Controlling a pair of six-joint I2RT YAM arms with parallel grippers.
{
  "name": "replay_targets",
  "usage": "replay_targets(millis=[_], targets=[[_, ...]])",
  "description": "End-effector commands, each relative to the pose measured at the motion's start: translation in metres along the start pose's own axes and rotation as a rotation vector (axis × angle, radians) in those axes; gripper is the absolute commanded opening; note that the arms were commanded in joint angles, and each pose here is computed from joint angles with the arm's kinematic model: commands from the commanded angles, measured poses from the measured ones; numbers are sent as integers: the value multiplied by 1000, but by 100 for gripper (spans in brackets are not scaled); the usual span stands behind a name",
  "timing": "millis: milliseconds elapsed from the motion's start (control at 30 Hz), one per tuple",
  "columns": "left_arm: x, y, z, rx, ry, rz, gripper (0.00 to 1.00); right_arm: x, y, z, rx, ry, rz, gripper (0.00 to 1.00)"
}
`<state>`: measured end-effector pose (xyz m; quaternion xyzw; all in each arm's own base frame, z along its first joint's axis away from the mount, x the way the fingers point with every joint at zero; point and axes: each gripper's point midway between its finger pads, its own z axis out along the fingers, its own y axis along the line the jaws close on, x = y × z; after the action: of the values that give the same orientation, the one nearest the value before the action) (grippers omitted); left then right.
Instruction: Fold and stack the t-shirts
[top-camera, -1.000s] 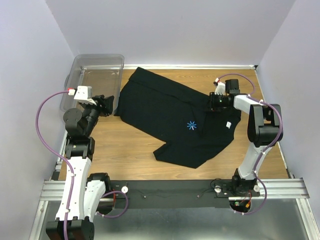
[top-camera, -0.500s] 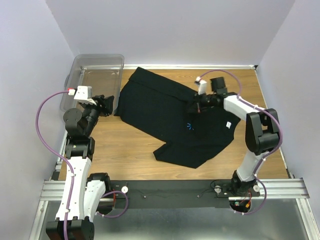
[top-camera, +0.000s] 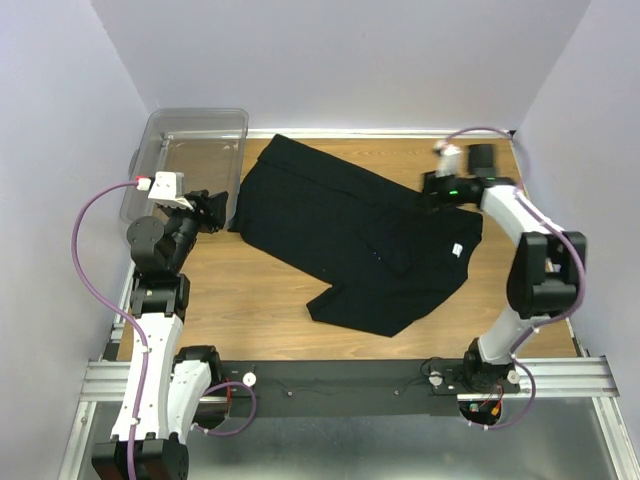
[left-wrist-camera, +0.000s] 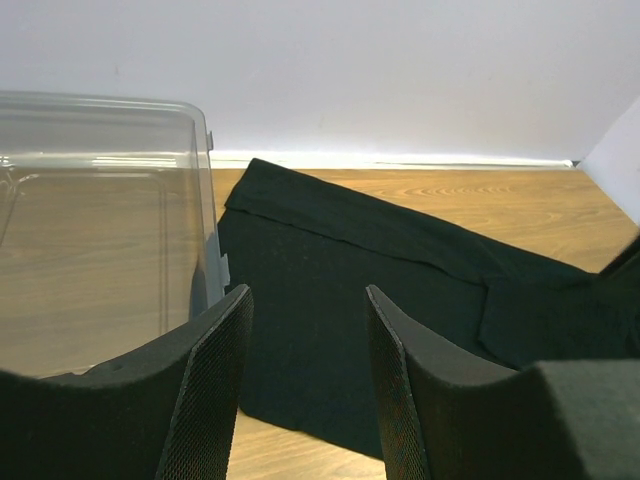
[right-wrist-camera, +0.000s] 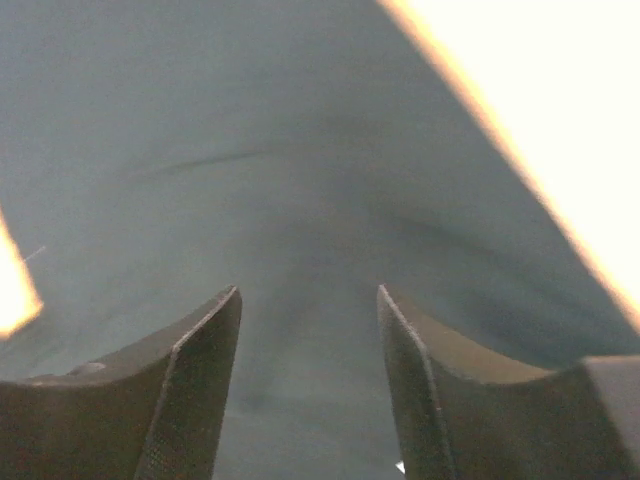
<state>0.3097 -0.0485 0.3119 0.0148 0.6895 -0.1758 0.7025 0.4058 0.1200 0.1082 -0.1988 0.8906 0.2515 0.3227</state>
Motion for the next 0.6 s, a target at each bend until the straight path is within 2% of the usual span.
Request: replay_targets(millis=[0,100,133,167,233,433,533,567], targets=[[-8,-3,-3,7,-25,18,57,9,-121,-69,422,-83,203,66],[-10,-6,-4,20,-34,21,57,45,-158,-83,569,-39,308,72],[-10,-7,-5,24,-32,19,56,53,-161,-82,566,-40,332,72],[-11,-8,-5,27,-36,21,57,60,-162,-79,555,-58,378,78],[-11,-7,-5,26,-38,23,57,69,-174,-78,575,-56,416,79],[-14,-8,-7,23,-46,27,57,87,-196,-67,572,-30,507,79],[-14,-8,-7,26,-46,27,57,101,-206,-58,560,0,550,75],[-14,-8,-7,26,-46,27,57,109,-207,-53,545,15,571,70]])
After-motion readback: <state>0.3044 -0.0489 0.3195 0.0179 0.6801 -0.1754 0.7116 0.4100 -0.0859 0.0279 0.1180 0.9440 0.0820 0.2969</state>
